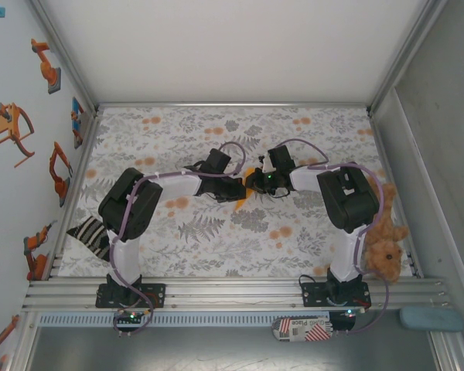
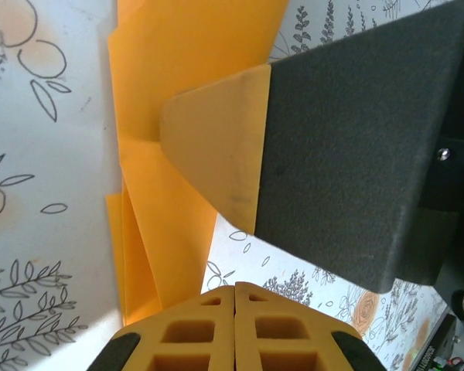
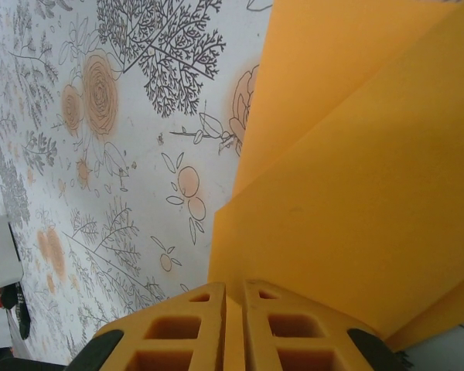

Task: Fold a paper plane with a square sheet of paper (pick it up from the middle)
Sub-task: Fold the wing for the fifth time at the center of the table.

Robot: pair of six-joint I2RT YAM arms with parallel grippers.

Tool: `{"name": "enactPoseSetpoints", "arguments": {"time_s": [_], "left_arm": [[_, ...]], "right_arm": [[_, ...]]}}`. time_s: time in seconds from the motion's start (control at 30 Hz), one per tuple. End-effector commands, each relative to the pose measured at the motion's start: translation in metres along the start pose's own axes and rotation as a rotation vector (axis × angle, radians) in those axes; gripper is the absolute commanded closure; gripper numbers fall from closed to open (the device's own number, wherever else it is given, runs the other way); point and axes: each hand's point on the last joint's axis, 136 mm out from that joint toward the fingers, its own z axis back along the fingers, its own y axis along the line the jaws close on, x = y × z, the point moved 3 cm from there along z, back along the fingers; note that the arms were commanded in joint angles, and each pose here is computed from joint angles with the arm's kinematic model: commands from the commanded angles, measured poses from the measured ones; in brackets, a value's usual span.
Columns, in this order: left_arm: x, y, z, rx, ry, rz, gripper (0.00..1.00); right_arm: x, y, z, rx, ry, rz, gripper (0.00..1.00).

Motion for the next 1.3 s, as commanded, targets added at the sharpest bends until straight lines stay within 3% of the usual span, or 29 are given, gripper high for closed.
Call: {"name": "enactPoseSetpoints", "arguments": {"time_s": [0.0,0.47,1.27], "left_arm": [[-0.002,0.000,-0.002,0.004,0.025,0.001,0.94],[-0.009,-0.007,0.000,-0.014,0.034,-0.032,0.94],[-0.020,0.015,-0.013,0.045,0.077,0.005,0.95]], "right_arm": [[0.000,-0.006,-0.002,-0.020,0.013,-0.007,0.87],[-0.004,-0.028,-0.006,-0.147,0.043,-0.068,0.88],[-0.005,-0.031,-0.006,-0.159,0.044,-0.073,0.89]]}}
